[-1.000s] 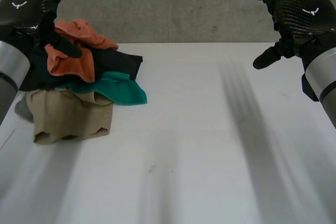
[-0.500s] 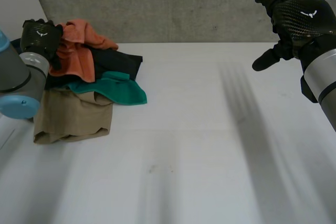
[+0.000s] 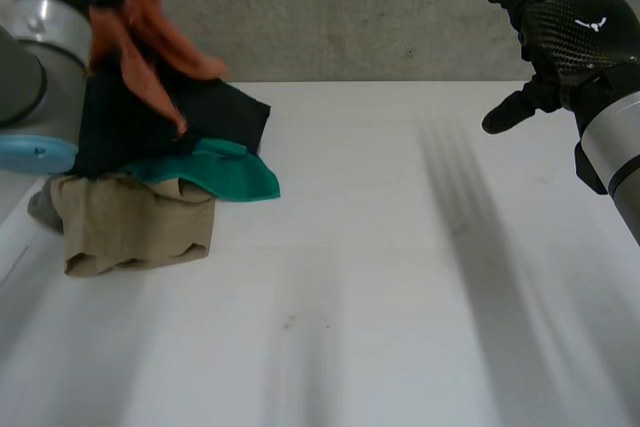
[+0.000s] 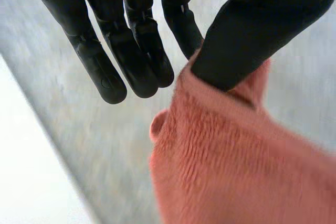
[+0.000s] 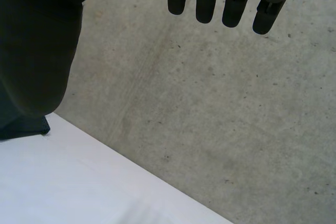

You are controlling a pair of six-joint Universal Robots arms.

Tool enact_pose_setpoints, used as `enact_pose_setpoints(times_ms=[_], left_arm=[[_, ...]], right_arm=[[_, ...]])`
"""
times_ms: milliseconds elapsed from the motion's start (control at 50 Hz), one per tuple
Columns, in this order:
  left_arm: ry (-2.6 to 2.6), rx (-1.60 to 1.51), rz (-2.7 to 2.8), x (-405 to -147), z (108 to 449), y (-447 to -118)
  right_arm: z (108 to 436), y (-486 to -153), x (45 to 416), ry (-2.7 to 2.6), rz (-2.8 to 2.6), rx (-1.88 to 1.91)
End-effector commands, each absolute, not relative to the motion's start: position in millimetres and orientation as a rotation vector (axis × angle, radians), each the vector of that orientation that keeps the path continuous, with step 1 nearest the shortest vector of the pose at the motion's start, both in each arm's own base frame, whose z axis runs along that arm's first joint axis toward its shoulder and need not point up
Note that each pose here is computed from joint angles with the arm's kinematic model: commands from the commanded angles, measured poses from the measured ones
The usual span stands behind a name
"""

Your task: Fold the laundry.

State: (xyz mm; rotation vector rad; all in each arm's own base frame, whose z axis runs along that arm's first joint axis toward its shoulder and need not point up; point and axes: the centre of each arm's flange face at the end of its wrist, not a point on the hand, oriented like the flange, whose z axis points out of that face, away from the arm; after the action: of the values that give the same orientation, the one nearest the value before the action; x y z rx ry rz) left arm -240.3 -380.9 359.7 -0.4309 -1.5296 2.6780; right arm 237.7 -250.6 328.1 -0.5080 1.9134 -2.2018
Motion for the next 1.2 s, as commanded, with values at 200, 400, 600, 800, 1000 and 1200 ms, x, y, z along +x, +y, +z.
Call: enact_pose_setpoints(times_ms=[200,400,600,800,1000,1200], left_arm=[[-1.445,-0.619,1.828,-371.5,289.5,-254.2],[-1.748,-0.803,1.576,-385.0,202.2,-236.1],[-1.657,-0.758,1.813,-336.7,280.8,-228.8],[-1.952,-0.571,1.89,-256.5,254.3,-243.7],[-2.322,-0.48,1.939,-173.8,210.0,-290.7],[-2.281,-0.499,1.904,-166.6,210.4,-284.0]], right_arm=[[341.6,-273.3,210.0,1.937,-2.301,-0.412],[342.7,-277.3,205.6,1.994,-2.268,-0.445],[290.2,-274.9,221.6,2.228,-1.919,-0.808],[221.0,-241.5,260.5,2.384,-1.398,-0.812],[166.6,-214.3,311.9,2.321,-1.218,-0.676],[142.5,-228.6,338.0,2.324,-1.483,-0.699]])
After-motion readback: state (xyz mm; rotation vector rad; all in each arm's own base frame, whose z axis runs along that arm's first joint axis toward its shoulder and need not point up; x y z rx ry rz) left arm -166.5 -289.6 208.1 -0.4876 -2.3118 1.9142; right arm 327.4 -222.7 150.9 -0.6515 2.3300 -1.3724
